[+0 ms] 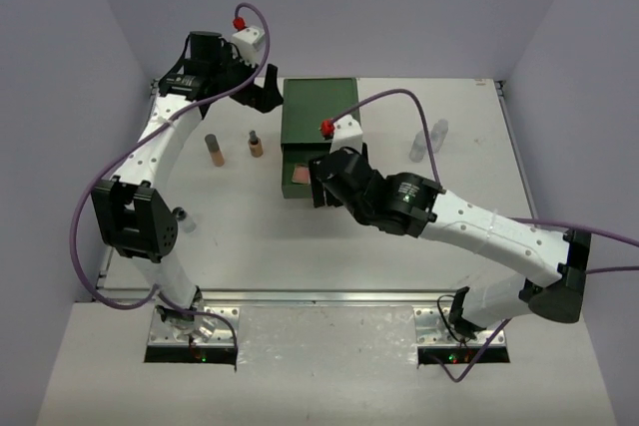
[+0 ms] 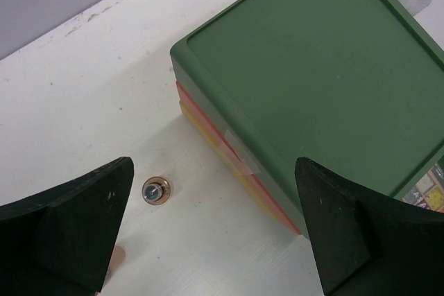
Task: Organize the makeup
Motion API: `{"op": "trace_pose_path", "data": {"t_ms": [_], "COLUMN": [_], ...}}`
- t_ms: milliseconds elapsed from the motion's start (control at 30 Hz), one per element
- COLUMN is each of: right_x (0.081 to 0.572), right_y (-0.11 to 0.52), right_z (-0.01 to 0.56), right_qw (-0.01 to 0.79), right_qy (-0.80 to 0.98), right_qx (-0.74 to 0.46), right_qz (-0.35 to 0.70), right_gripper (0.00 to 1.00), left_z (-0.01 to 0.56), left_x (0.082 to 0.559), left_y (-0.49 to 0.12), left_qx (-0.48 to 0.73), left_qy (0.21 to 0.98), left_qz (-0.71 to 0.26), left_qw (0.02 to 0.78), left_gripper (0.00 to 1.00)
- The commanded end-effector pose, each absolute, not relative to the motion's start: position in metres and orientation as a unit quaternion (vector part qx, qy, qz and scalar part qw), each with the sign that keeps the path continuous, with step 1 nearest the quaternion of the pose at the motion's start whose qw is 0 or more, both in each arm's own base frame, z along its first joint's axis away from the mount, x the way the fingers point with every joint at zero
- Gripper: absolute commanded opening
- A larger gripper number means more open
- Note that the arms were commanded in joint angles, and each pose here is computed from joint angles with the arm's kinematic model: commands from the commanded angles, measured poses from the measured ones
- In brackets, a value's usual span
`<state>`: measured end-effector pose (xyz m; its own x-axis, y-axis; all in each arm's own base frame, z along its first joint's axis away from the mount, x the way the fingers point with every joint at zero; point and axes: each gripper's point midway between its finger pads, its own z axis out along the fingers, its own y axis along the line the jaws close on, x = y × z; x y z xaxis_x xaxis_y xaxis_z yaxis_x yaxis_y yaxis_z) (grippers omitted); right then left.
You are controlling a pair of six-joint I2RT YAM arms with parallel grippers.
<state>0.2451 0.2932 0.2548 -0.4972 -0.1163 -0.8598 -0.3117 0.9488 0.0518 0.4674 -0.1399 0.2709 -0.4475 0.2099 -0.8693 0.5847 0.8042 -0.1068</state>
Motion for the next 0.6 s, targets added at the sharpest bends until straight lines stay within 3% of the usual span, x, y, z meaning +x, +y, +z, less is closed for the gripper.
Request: {"op": "trace_pose_path", "data": {"t_ms": [0, 167, 433, 567], "right_x": [0.223, 0.222, 0.243, 0.265], "right_y": [0.292, 0.292, 0.288, 0.278], "right_z": [0.213, 0.191, 0.174, 0.171], "right_qw": [0.446, 0.456, 0.478, 0.484], "right_qy": [0.883, 0.876, 0.871, 0.87], "right_qx": [-0.083, -0.054, -0.019, 0.015], "right_qz": [0.118, 0.152, 0.115, 0.095], "right_gripper": [0.63, 0.53, 0.45, 0.35], "left_z": [0.288, 0.28, 0.266, 0.261], "left_x": [0.477, 0.479, 0.48, 0.477], "left_y": [-0.152, -0.157, -0.159, -0.16], "left_qx": [0.252, 0.259, 0.255, 0.259], "left_qy": [0.81, 0.813, 0.824, 0.826], "left_qz": [-0.197, -0.19, -0.182, -0.18], "left_qw": [0.492, 0.486, 0.473, 0.468], "left_gripper": [1.0, 1.0, 1.0, 1.0]}}
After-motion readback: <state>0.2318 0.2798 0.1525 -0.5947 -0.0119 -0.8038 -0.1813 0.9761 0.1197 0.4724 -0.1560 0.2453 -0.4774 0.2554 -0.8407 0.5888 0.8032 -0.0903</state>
